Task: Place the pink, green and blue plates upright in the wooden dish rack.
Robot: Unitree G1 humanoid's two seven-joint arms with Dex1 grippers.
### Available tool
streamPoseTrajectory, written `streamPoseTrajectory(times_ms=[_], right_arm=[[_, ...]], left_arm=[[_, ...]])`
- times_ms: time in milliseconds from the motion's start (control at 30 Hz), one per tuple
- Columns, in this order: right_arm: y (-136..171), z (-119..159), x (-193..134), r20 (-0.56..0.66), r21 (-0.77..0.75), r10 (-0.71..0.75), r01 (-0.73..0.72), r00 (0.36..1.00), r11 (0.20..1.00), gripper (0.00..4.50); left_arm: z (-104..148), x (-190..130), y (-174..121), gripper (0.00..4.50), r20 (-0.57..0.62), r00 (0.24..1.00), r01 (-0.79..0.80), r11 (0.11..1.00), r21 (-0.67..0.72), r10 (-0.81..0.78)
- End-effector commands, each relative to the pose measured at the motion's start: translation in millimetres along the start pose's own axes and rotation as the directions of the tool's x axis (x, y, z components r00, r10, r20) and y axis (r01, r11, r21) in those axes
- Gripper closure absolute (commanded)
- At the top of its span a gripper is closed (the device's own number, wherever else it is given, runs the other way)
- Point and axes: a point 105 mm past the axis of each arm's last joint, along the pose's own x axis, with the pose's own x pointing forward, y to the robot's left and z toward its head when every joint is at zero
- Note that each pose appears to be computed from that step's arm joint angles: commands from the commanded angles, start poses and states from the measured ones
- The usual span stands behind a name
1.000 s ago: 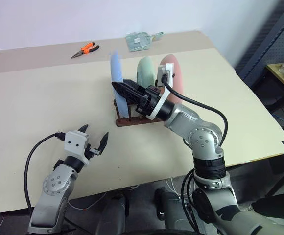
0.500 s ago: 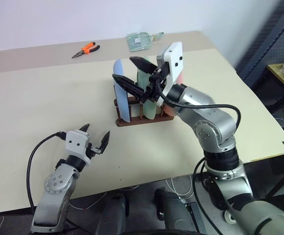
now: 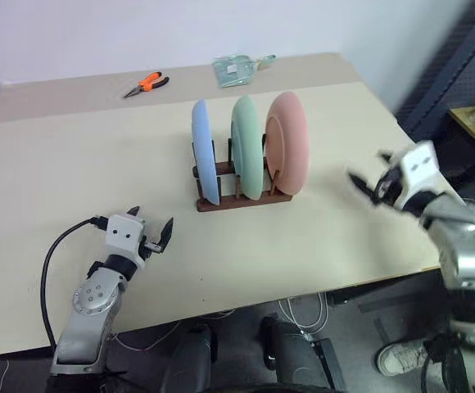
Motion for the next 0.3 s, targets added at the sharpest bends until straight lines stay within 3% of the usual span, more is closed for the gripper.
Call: streamPoseTrajectory(times_ms=[33, 300], right_arm=[[10.0, 28.3, 5.7, 0.099, -0.080, 0.055, -0.047, 0.993, 0.996, 0.61], [17.4, 31.6, 22.2, 0.136, -0.052, 0.081, -0.075, 0.987, 0.996, 0.61]], left_arm=[[3.4, -3.3, 11.3, 0.33, 0.010, 1.000, -0.008, 0.998, 0.057, 0.007], [-3.7, -5.5, 14.6, 0.33, -0.005, 1.000, -0.023, 0.999, 0.034, 0.023]])
